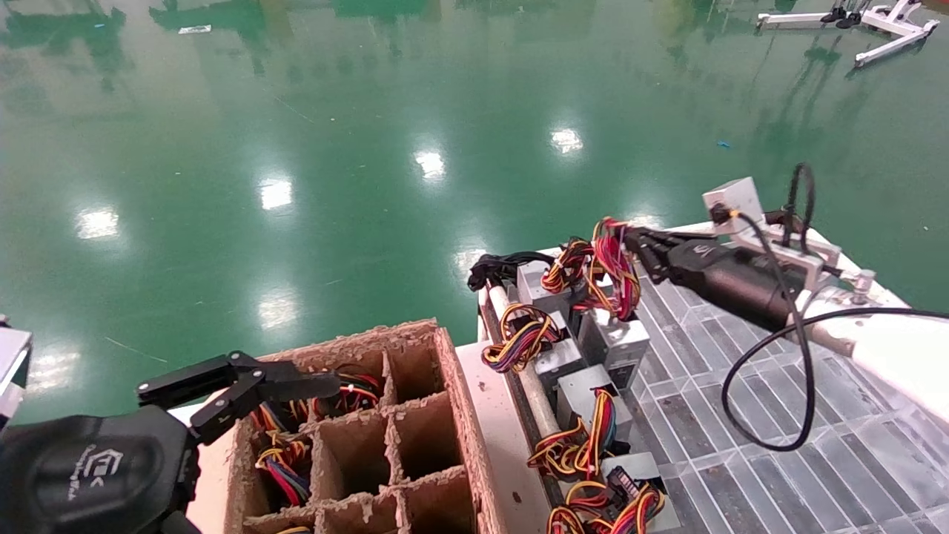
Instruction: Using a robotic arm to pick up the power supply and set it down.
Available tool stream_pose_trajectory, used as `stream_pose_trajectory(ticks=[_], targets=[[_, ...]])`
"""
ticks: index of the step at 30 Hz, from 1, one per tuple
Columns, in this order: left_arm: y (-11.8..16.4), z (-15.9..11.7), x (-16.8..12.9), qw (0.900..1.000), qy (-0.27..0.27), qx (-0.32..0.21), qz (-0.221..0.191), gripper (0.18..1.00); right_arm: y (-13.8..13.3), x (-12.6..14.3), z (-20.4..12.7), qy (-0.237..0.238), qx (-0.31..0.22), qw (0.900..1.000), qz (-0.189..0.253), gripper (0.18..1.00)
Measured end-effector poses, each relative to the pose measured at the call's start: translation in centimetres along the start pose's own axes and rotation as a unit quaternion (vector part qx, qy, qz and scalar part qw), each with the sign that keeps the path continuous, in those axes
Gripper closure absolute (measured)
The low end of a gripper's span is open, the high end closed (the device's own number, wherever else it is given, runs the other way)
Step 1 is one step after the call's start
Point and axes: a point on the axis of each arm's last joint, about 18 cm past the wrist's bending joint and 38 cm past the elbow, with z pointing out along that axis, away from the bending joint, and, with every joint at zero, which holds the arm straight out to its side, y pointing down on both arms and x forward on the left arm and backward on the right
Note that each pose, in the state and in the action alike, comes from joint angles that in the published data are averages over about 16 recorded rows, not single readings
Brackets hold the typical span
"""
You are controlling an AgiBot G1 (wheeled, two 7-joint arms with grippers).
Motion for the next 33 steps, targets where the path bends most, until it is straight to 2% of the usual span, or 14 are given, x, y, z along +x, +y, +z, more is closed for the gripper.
stream_pose_trajectory(ticks=[14, 20, 26, 33], targets=[[0.0, 0.0, 0.0, 1.0000, 0.000, 0.000, 0.000, 0.184, 0.0, -0.8, 0.5, -0.014, -0.006, 1.000, 0.000, 0.958], [0.0, 0.0, 0.0, 1.0000, 0.000, 0.000, 0.000, 0.184, -0.1, -0.6, 0.4, -0.012, -0.004, 1.000, -0.001, 0.907], [0.0, 0.0, 0.0, 1.0000, 0.000, 0.000, 0.000, 0.184, -1.4, -0.3, 0.2, -0.014, 0.003, 1.000, -0.011, 0.819], [0.0, 0.0, 0.0, 1.0000, 0.000, 0.000, 0.000, 0.184, -3.7, 0.2, -0.5, -0.024, 0.014, 0.999, -0.029, 0.657]])
